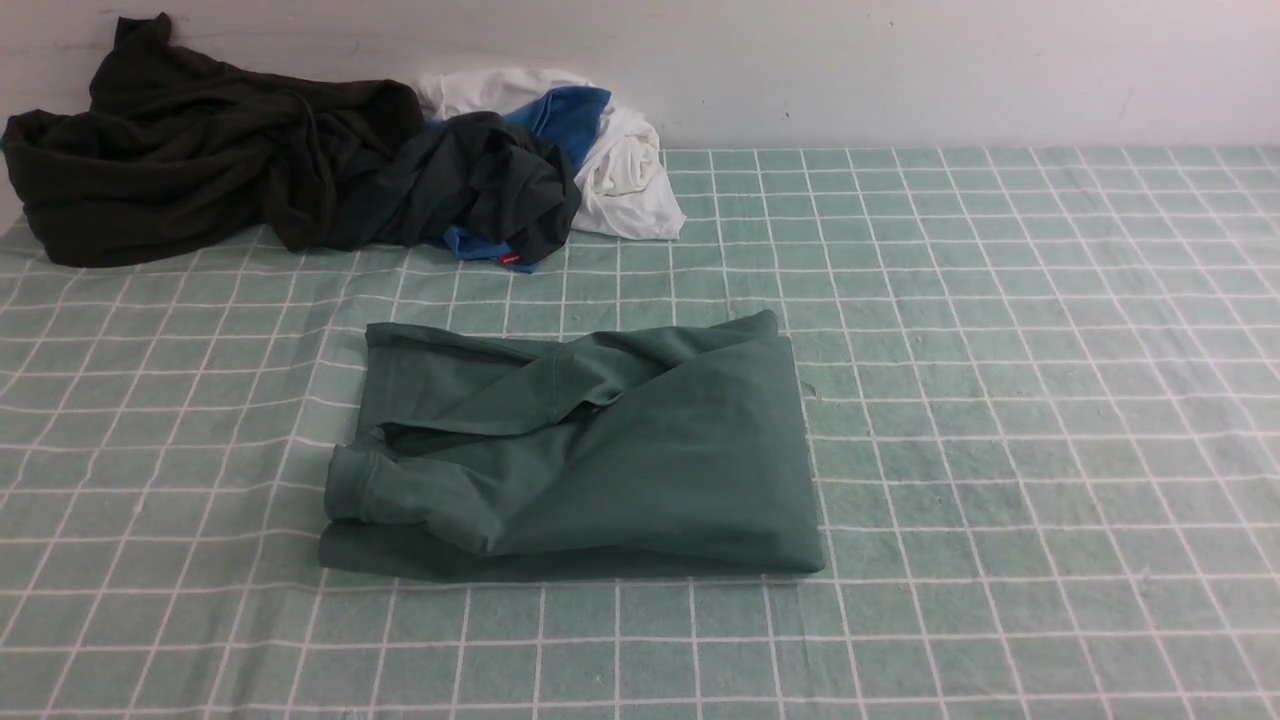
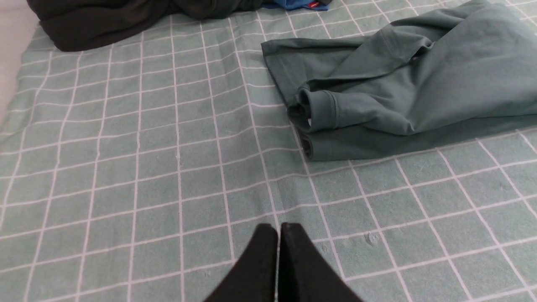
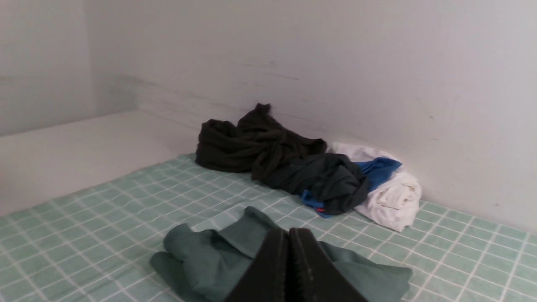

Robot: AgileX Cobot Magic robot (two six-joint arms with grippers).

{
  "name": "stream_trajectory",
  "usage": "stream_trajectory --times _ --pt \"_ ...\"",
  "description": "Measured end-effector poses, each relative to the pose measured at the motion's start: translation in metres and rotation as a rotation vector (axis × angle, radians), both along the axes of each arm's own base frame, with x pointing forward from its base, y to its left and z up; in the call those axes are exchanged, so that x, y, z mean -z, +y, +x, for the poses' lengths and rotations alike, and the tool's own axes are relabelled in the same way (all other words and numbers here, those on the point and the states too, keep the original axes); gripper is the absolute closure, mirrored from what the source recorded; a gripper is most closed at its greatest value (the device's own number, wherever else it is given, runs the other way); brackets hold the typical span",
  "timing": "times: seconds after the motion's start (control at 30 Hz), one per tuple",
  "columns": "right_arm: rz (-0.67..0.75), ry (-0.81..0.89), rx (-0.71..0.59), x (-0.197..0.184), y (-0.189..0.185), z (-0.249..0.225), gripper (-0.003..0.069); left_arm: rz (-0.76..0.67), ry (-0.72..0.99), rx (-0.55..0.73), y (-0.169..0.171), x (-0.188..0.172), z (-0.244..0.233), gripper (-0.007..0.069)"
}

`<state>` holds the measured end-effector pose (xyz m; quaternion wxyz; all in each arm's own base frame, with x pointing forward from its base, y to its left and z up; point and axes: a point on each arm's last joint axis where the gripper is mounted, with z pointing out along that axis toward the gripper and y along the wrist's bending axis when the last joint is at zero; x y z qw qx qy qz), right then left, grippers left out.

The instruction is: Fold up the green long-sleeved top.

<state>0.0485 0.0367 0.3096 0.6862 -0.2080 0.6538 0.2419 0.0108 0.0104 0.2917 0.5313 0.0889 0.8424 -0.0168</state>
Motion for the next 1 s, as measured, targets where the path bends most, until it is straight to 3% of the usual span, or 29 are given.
stream_trajectory --times 0.27,0.47,0.67,1.0 --pt "0.140 0.124 0.410 0.078 -0.023 0.012 0.0673 0.000 0.000 0.000 0.000 0.000 0.000 0.0629" --pt "0.070 0.124 0.684 0.114 -0.039 0.009 0.0673 0.000 0.000 0.000 0.000 0.000 0.000 0.0629" --pt "0.033 0.241 0.733 0.126 -0.042 0.007 0.0673 0.000 -0.001 0.000 0.000 0.000 0.000 0.0629" --pt "0.027 0.261 0.736 0.127 -0.042 0.006 0.0673 -0.001 -0.002 0.000 0.000 0.000 0.000 0.0629"
